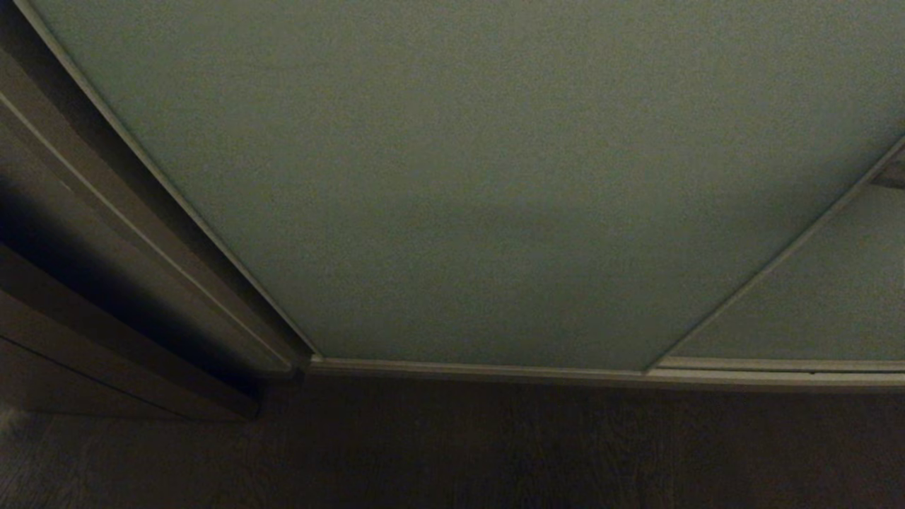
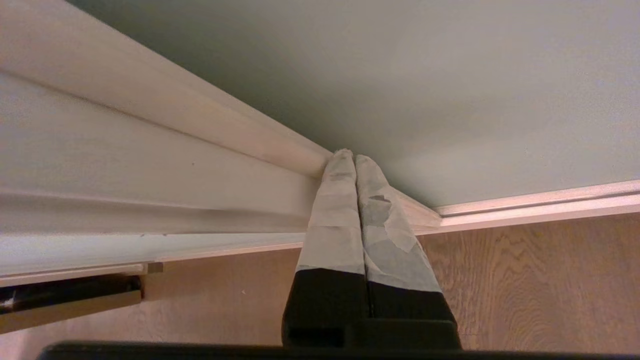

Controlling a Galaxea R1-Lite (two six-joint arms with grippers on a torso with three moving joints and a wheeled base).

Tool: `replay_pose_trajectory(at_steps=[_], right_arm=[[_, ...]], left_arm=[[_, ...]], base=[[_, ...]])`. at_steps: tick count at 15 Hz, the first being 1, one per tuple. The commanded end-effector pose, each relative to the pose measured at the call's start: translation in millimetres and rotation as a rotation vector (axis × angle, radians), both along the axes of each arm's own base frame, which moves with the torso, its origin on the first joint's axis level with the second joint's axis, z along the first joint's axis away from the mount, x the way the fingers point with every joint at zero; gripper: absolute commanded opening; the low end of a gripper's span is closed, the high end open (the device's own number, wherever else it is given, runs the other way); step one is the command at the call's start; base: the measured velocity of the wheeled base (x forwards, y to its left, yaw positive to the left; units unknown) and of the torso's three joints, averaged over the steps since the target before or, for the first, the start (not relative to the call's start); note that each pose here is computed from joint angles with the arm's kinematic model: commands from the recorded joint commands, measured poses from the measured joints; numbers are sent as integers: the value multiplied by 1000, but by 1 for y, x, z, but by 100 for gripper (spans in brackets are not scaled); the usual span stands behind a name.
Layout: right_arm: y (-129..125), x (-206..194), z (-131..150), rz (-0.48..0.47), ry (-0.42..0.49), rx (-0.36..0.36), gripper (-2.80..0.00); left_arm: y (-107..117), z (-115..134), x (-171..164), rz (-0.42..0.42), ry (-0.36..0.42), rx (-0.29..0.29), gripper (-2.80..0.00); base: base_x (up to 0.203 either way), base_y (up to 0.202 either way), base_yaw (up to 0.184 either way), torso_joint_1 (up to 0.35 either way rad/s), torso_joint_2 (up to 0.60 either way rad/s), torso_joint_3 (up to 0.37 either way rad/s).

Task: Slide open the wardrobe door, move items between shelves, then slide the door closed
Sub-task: Close the door

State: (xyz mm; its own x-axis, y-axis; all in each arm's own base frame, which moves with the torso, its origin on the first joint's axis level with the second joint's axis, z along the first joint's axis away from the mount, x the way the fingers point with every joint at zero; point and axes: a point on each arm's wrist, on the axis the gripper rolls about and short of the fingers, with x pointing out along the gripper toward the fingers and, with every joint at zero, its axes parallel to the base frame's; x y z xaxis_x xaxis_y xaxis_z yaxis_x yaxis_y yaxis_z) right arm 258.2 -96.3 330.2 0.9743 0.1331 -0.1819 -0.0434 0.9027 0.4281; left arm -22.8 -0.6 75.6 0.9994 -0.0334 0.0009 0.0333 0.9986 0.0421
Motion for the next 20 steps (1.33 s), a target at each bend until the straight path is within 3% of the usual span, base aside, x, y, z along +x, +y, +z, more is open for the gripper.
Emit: replay_pose_trajectory(at_steps=[1, 5, 8, 11, 13, 16, 20], right_arm=[[1, -3, -1, 6, 3, 4, -280], [9, -21, -11, 13, 24, -22, -280], [23, -54, -28, 46, 43, -143, -280], [47, -105, -43, 82, 7, -289, -280], [66, -138, -65, 72, 2, -347, -280], [90, -193, -96, 50, -71, -421, -280], [100, -260, -146, -26, -199, -473, -280]], left_arm=[[0, 0, 0, 0, -1, 1, -280], [0, 0, 0, 0, -1, 1, -280], [0, 0, 0, 1, -1, 0, -280], [0, 0, 0, 1, -1, 1, -280], [0, 0, 0, 0, -1, 0, -280], [0, 0, 0, 0, -1, 0, -280], [0, 0, 0, 0, -1, -1, -280]], base=[[0, 0, 0, 0, 0, 0], [0, 0, 0, 0, 0, 0], [0, 0, 0, 0, 0, 0], [0, 0, 0, 0, 0, 0], [0, 0, 0, 0, 0, 0], [0, 0, 0, 0, 0, 0], [0, 0, 0, 0, 0, 0]])
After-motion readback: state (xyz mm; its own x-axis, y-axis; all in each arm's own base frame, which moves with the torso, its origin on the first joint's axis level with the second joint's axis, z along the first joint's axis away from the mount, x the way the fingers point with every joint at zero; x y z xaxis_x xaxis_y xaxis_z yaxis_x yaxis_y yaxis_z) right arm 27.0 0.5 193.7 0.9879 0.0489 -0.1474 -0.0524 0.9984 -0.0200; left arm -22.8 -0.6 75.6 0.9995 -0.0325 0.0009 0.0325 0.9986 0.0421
